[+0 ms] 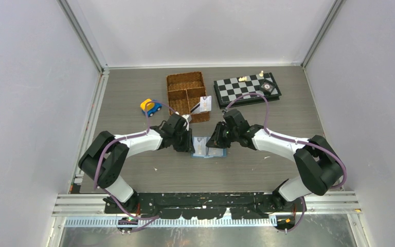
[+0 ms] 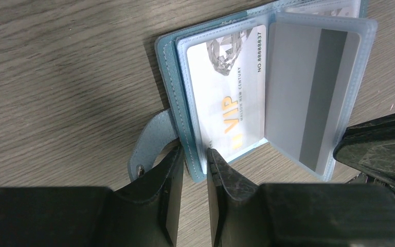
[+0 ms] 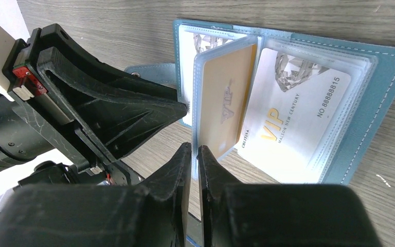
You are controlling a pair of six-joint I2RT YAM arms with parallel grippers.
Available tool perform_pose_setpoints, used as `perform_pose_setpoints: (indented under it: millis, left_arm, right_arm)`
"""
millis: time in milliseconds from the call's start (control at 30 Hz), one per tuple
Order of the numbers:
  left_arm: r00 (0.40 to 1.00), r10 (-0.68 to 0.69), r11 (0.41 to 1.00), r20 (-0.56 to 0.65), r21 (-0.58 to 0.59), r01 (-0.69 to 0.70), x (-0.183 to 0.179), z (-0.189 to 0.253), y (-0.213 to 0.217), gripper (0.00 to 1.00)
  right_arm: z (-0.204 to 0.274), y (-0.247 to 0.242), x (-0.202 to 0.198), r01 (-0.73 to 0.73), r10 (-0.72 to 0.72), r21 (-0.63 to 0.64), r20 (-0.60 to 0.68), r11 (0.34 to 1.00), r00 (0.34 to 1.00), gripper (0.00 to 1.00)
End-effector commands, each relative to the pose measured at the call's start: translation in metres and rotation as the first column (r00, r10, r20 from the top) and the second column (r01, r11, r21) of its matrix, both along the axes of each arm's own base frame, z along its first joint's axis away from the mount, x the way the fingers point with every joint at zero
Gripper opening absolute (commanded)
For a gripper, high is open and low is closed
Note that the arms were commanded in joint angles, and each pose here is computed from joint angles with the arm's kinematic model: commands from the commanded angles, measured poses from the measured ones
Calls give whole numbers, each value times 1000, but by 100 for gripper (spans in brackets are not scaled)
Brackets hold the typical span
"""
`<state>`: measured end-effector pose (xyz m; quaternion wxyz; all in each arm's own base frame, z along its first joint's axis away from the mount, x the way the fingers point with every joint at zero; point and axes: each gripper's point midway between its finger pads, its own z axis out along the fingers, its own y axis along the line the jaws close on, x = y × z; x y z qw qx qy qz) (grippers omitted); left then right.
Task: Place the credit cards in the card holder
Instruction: Turn over the card slot in the card holder.
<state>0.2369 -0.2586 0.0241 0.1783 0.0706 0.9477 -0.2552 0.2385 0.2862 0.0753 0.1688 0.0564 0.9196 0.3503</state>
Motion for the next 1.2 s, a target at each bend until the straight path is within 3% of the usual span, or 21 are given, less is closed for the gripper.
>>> perform_pose_setpoints:
  millis: [0, 1167]
  left_arm:
    - [999, -14, 999, -42, 35, 16, -11, -16, 5, 25]
    - [998, -6, 1000, -56, 28, 8, -13, -21, 6, 23]
  right_arm:
    - [-2, 0, 5, 11, -10, -28, 15, 1000, 1000, 15]
    - [-15, 0, 6, 30, -30, -19, 8, 999, 1000, 13]
